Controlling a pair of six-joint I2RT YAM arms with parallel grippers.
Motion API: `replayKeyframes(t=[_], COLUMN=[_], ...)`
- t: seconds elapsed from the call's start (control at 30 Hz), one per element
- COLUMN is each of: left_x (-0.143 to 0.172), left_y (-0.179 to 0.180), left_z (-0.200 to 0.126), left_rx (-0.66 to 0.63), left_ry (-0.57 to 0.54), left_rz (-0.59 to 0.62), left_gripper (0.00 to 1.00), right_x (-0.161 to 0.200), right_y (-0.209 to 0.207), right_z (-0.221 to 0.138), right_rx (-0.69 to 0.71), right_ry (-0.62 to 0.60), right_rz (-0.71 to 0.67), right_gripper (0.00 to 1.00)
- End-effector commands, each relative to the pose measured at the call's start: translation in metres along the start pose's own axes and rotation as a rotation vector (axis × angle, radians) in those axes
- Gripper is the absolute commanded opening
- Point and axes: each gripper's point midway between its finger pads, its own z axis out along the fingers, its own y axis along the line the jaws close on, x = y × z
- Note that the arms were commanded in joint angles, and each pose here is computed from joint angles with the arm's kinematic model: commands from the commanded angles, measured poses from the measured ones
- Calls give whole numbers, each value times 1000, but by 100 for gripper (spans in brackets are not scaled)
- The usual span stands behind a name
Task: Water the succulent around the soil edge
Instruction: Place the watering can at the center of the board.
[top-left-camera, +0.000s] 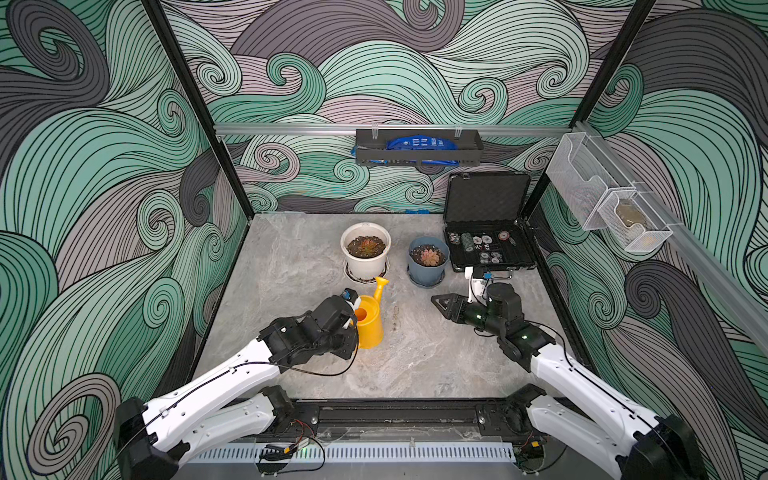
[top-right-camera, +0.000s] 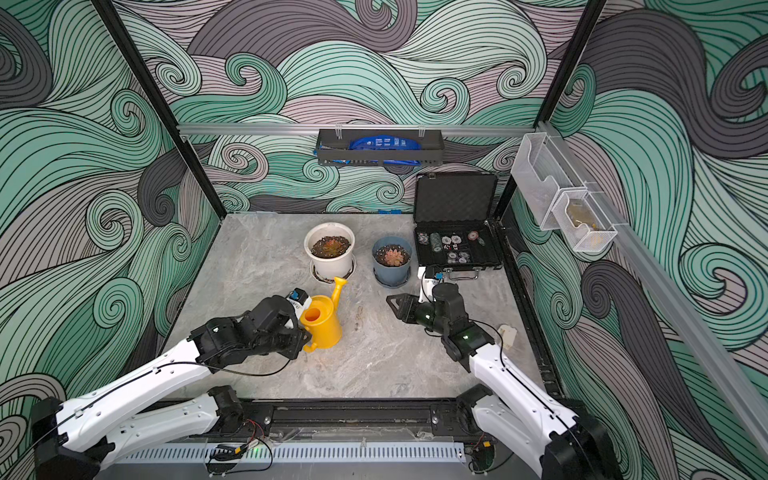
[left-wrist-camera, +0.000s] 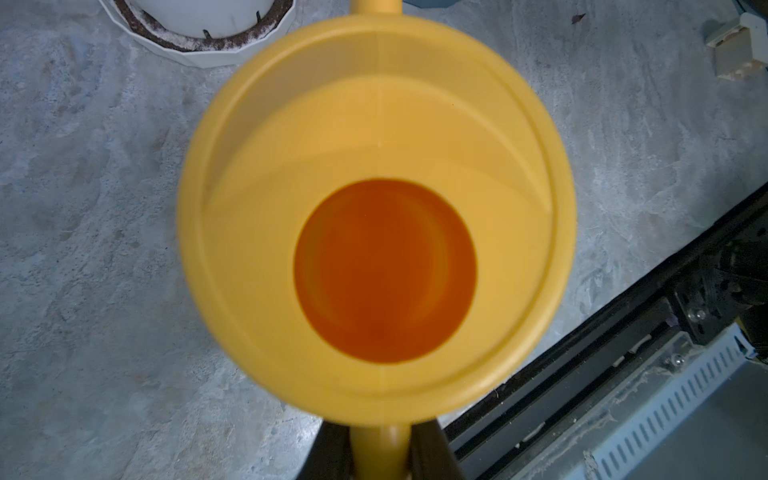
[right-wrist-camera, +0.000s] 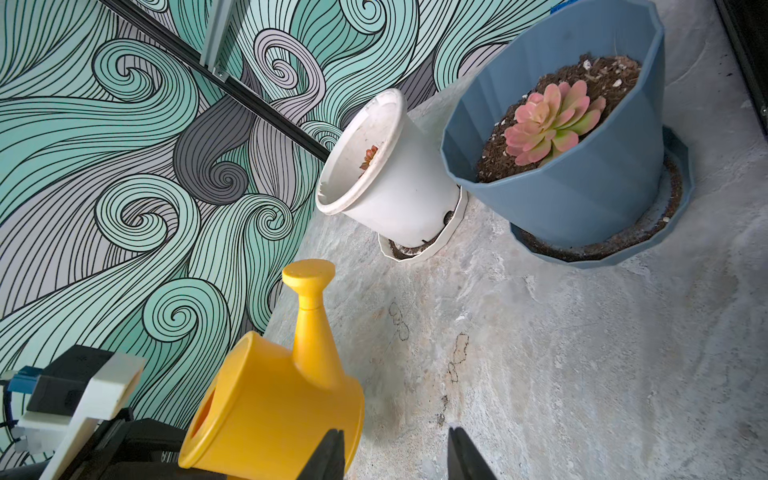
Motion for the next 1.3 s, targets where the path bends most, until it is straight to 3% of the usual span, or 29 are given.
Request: replayKeyframes(t=[0.0, 0.17, 0.57, 0.8, 0.97, 1.17, 1.27], left_x=[-26, -33, -24, -20, -17, -9, -9], left_y=[-10, -34, -49, -48, -45, -43, -41], left_z=[7, 20, 68, 73, 75, 79, 78], left_rx=[-20, -7, -18, -21, -37, -46, -49], left_ry=[-132, -200, -128, -122, -106, -75, -75], left_rz=[-23, 48, 58, 60, 43, 11, 1], left_gripper=[0, 0, 0, 0, 15, 22, 32], right_x=[-6, -6, -6, -5, -5, -5, -5], right_y=[2, 2, 1, 0, 0, -1, -1], right_z=[-2, -2, -3, -2, -2, -2, -2], right_rx=[-11, -12, -15, -16, -17, -16, -15], right_ry=[-27, -29, -30, -27, -23, -24, -25], right_rz=[-5, -3, 2, 3, 6, 7, 8], right_gripper=[45, 45, 45, 45, 45, 45, 45])
